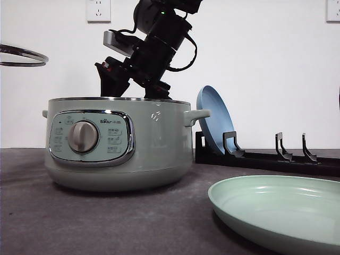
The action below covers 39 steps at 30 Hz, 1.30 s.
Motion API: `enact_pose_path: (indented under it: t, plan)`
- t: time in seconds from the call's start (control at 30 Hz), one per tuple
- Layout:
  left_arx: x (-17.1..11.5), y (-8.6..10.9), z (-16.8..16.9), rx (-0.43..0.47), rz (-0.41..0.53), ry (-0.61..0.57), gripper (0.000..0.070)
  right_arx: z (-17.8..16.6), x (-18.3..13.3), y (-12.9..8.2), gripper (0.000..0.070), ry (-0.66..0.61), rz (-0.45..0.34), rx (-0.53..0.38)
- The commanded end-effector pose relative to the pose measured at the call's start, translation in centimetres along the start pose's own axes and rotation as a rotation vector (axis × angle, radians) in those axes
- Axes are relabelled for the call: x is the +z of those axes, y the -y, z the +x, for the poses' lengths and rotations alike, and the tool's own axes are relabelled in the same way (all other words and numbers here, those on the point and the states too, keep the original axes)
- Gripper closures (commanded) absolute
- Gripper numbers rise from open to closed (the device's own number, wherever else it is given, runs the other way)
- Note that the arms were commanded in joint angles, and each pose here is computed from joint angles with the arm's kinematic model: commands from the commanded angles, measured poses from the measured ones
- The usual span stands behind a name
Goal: Transfer potato from steamer to green plate
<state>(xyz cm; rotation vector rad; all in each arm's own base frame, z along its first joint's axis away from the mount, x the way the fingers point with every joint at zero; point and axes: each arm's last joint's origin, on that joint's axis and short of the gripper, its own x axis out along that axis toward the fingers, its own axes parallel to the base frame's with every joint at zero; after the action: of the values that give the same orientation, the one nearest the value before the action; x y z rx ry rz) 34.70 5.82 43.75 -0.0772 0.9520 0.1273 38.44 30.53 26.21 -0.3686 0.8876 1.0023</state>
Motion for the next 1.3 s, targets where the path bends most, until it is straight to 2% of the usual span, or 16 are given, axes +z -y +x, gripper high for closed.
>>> enact_pose_path:
  t: [0.0,0.27,0.43,0.8,0.9,1.03,1.1,1.27]
  plan:
    - [0.1,-0.1,-1.6,0.004,0.014,0.043,0.0700,1.6,0.0,0.1,0.0031,-0.011,-0.019,0.010]
    - [0.1,-0.1,-1.6,0.004,0.014,0.044,0.0700,2.9,-0.5,0.2,0.0037,-0.035,-0.007,0.044]
    - [0.1,-0.1,-1.6,0.003,0.014,0.044,0.0700,3.0,-0.6,0.1,0.0151,-0.036,-0.002,0.054]
    - [0.1,-0.1,-1.6,0.003,0.014,0.045,0.0700,3.9,-1.1,0.3,0.0164,-0.064,0.025,0.061]
    - [0.1,-0.1,-1.6,0.003,0.014,0.047,0.0700,4.5,-1.4,0.3,0.0243,-0.075,0.042,0.078]
    - [0.1,-0.1,-1.6,0.003,0.014,0.047,0.0700,4.8,-1.3,0.1,0.0472,-0.074,0.052,0.080]
    - [0.1,-0.1,-1.6,0.003,0.014,0.047,0.0700,4.4,-1.1,0.0,0.0501,-0.064,0.060,0.078]
    - [0.1,-0.1,-1.6,0.003,0.014,0.047,0.0700,0.9,0.6,-0.5,0.0501,-0.030,0.066,0.063]
